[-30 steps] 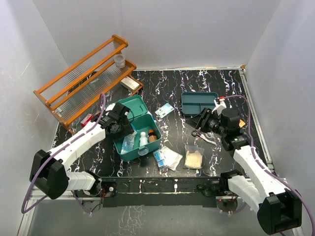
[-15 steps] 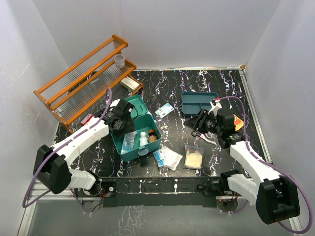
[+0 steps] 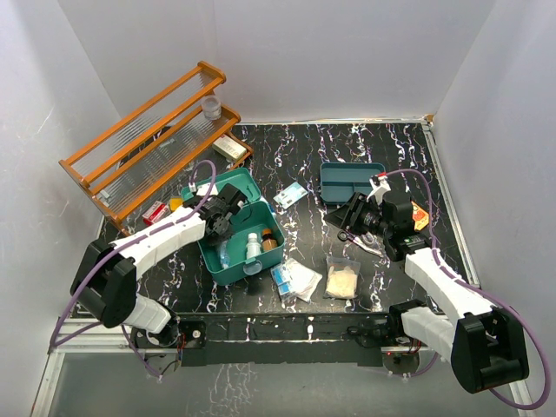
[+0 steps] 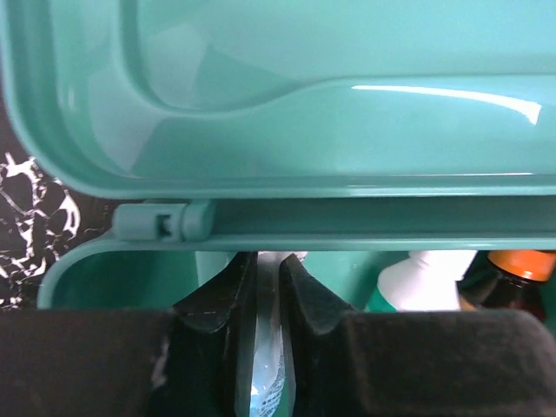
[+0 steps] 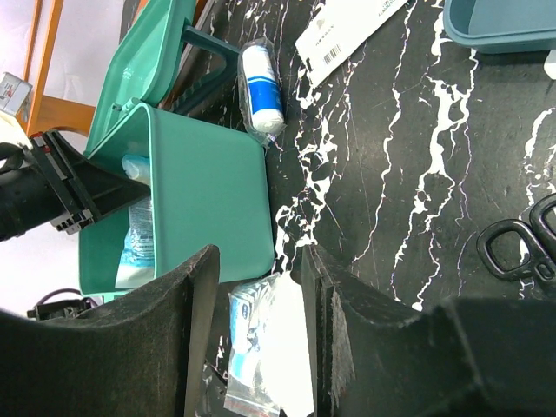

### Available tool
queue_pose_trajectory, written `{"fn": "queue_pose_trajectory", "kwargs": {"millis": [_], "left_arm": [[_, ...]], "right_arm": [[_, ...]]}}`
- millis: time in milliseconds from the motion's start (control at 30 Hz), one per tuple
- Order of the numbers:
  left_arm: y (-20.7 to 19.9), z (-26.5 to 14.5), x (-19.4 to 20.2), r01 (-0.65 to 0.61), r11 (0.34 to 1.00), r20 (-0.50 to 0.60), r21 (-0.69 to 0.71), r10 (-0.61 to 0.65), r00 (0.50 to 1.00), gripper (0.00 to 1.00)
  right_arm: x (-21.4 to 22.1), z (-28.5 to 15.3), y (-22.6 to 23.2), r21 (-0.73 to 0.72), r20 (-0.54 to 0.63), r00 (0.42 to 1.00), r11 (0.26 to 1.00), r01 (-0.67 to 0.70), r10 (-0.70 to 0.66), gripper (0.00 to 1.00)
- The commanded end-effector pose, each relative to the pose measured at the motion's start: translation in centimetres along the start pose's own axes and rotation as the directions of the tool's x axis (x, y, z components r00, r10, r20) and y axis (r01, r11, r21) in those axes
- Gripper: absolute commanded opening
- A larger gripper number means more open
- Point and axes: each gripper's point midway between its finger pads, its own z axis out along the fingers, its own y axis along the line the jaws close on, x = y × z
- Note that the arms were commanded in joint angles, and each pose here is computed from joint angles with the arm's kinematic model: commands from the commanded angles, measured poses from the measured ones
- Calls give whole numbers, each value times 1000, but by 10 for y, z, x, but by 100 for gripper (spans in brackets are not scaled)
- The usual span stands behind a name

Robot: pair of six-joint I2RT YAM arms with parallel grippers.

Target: Organize the medicine kit

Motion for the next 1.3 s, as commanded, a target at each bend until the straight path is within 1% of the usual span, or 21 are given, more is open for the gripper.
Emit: {"fn": "queue_pose_trajectory", "kwargs": {"millis": [0,67,100,133,233,300,400,567,667,867,1033,1133,1267], "left_arm": [[30,-6,-1,32,992,50,-120,-26,998,12],[33,-8,1,47,990,45,-133,-41,998,13],[34,-9,2,55,989,42,-137,-49,998,17],[35,-9,4,68,988,39,-141,-63,997,23],[31,-13,6,93,990,26,-107,-90,996,39],[24,-18,6,98,993,9,-70,-98,995,44],[17,-34,0,116,993,7,-4,-116,993,47],[13,-48,-3,124,991,-7,43,-124,992,47],[13,-48,0,123,991,-24,47,-122,992,45],[16,-36,10,115,993,-44,9,-114,992,36],[-1,-25,14,100,994,-75,36,-97,992,13],[-5,-18,16,78,997,-86,24,-76,993,5],[-13,-13,17,60,998,-98,27,-57,994,4]], "right_arm": [[-16,0,17,-53,46,997,996,67,-65,41],[-17,0,17,-54,47,997,996,69,-66,40],[-17,0,17,-54,48,997,996,69,-66,40],[-17,0,17,-55,49,997,996,69,-66,40],[-17,0,17,-54,50,997,996,70,-67,40],[-17,-1,18,-59,50,996,996,72,-69,40],[-16,-2,18,-58,51,996,996,74,-71,40],[-15,-2,16,-53,49,996,996,72,-70,40],[-14,-2,15,-51,51,996,996,72,-70,40],[-12,-2,13,-49,49,996,996,72,-70,40],[-13,-2,13,-47,52,996,996,80,-78,40],[-13,-3,13,-44,52,996,996,81,-79,40],[-12,-3,12,-42,52,996,996,81,-79,40]]}}
